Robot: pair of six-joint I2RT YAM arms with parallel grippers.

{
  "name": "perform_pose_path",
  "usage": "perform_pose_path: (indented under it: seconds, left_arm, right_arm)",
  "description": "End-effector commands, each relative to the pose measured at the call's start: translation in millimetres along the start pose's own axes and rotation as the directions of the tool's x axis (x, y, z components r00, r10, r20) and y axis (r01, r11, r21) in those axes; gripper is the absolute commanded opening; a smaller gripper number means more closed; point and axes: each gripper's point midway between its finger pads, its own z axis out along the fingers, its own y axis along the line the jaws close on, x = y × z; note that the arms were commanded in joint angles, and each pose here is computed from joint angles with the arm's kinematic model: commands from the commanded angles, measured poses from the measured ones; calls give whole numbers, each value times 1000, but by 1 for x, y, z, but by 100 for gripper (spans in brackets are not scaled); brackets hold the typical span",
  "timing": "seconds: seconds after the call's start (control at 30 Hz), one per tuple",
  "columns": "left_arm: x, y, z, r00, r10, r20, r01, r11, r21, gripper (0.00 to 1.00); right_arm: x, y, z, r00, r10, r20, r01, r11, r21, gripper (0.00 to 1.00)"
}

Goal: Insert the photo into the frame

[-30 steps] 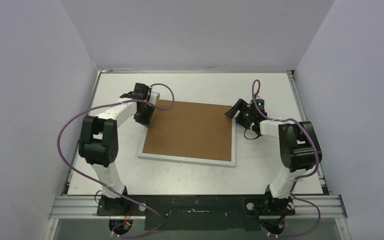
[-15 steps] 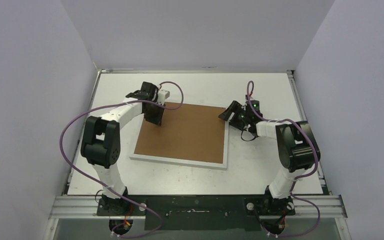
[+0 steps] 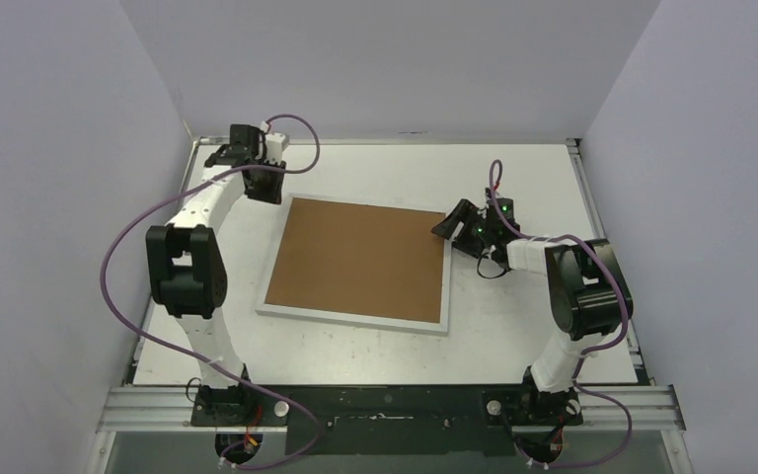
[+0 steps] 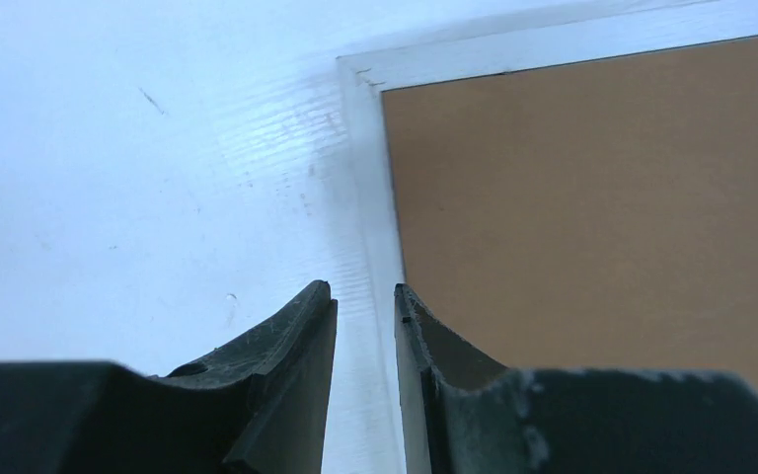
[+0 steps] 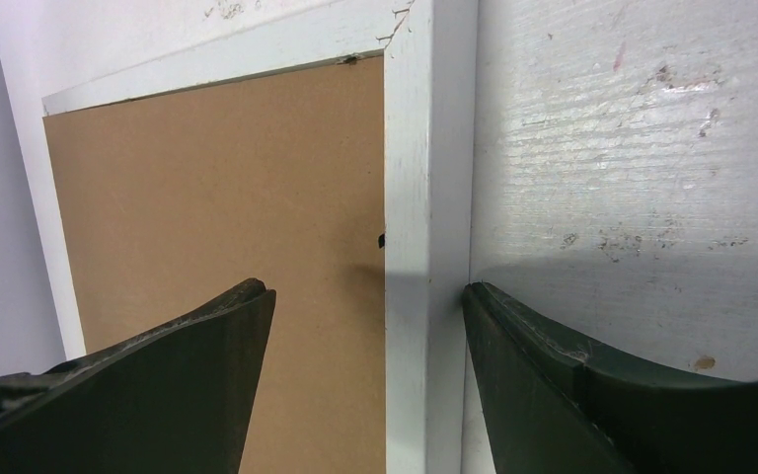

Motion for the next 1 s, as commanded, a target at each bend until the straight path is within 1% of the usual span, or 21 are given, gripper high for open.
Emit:
perform_pose_path:
  seconds: [0.0,0.2,0.33,0.67,0.73,0.97]
  left_arm:
    - [7,19,26,999,3,-32,-5,999,-51,27]
    - [6,28,42,999,13,-34,-17,995,-100,26]
    - [6,28,51,999,21,-38,-25,994,-108,26]
    - [17,12,71,996,53,-74,-59,994,-87,26]
    - [21,12,74,994,60,-87,-69,992,-106,26]
    - [23,-4,74,993,74,-93,-81,994,-74,25]
  right_arm:
    - [6,-2,-4,1000,0,-31,0,1000,14,72]
    - [10,-5,-5,999,5,-37,-5,1000,15,72]
    - [12,-5,-5,999,10,-38,-9,1000,12,72]
    - [12,-2,-4,999,18,-43,-18,1000,0,72]
    - [13,-3,-3,999,20,-47,-20,1000,-2,72]
    - [16,-2,-1,998,21,-59,-21,1000,-11,72]
